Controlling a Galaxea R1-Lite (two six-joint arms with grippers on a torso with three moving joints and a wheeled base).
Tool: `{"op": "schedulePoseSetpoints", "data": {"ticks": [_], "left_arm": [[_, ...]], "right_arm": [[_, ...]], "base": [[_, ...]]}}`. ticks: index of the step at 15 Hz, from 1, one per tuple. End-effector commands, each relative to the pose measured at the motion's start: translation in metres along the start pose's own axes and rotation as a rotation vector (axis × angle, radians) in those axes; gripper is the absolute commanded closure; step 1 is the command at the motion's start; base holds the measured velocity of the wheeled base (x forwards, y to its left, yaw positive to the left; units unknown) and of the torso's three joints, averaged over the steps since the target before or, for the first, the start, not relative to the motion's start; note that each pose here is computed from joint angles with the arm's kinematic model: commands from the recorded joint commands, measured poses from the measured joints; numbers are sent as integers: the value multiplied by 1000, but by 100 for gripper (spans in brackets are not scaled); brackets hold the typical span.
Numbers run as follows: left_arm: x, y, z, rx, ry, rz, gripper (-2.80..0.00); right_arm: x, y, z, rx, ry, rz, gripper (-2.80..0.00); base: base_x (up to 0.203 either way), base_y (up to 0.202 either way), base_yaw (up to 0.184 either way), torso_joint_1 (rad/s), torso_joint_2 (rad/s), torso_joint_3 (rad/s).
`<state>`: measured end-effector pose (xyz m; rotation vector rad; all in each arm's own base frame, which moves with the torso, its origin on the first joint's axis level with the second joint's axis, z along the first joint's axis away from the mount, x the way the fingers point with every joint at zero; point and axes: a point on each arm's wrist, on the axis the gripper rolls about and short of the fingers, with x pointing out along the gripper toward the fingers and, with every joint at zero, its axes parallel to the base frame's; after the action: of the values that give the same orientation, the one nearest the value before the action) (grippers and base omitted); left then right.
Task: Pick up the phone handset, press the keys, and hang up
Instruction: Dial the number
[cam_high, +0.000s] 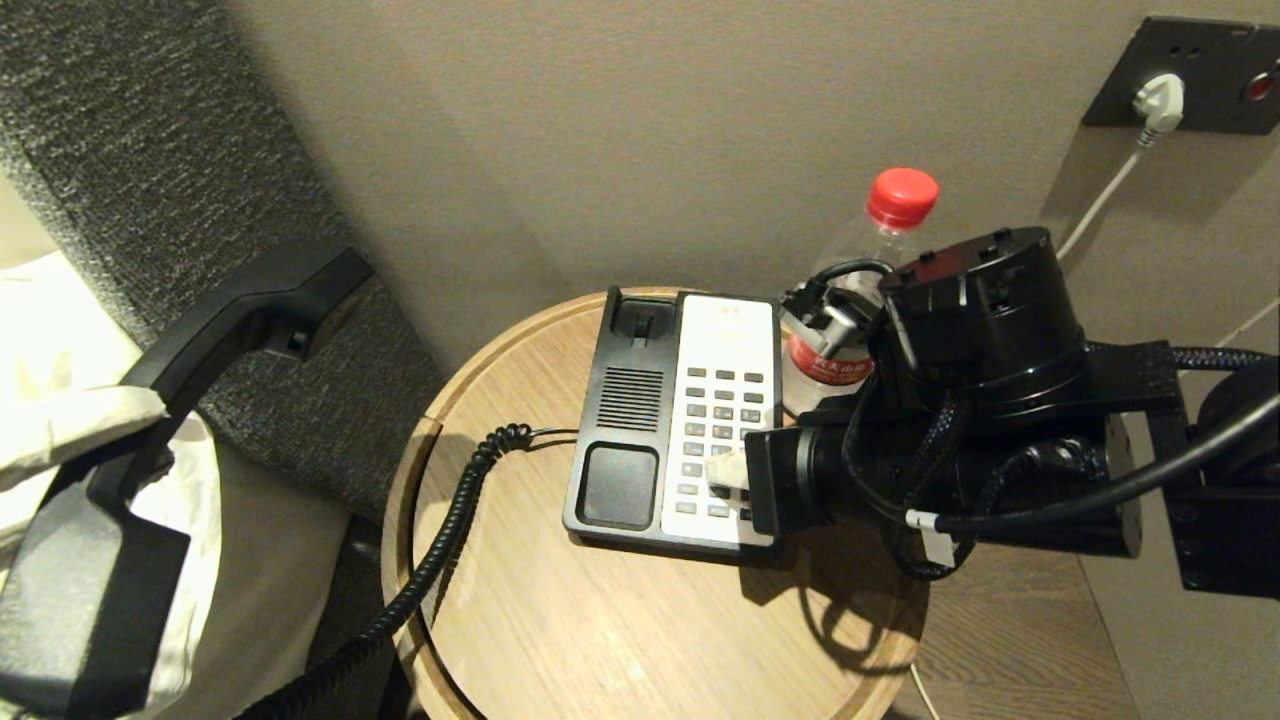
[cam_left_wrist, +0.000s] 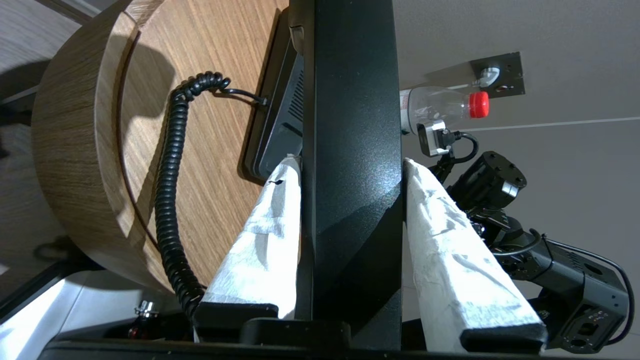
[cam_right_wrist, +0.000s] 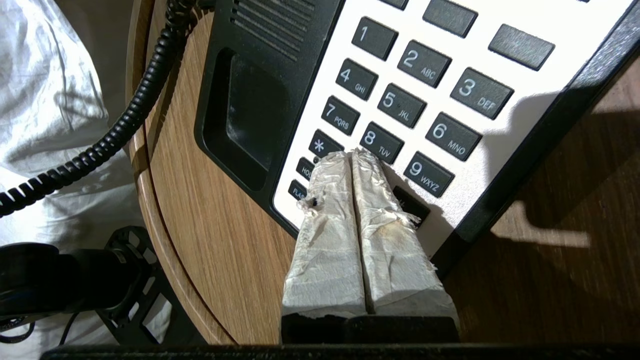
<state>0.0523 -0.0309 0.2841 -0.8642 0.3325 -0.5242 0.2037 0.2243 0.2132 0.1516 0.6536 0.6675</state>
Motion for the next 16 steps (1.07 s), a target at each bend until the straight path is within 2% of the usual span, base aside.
{"op": "schedulePoseSetpoints", "data": {"ticks": [1, 11, 16], "left_arm": [[0, 0, 0, -5, 0, -1, 0], [-2, 2, -2, -6, 8, -4, 0], [-1, 2, -2, -6, 9, -3, 0]], "right_arm": [[0, -1, -2, 0, 7, -4, 0], [-14, 5, 10, 3, -51, 26, 0], [-4, 6, 10, 4, -47, 25, 0]], "base": [[0, 0, 0, 0, 0, 0], [0, 0, 0, 0, 0, 0], [0, 0, 0, 0, 0, 0]]}}
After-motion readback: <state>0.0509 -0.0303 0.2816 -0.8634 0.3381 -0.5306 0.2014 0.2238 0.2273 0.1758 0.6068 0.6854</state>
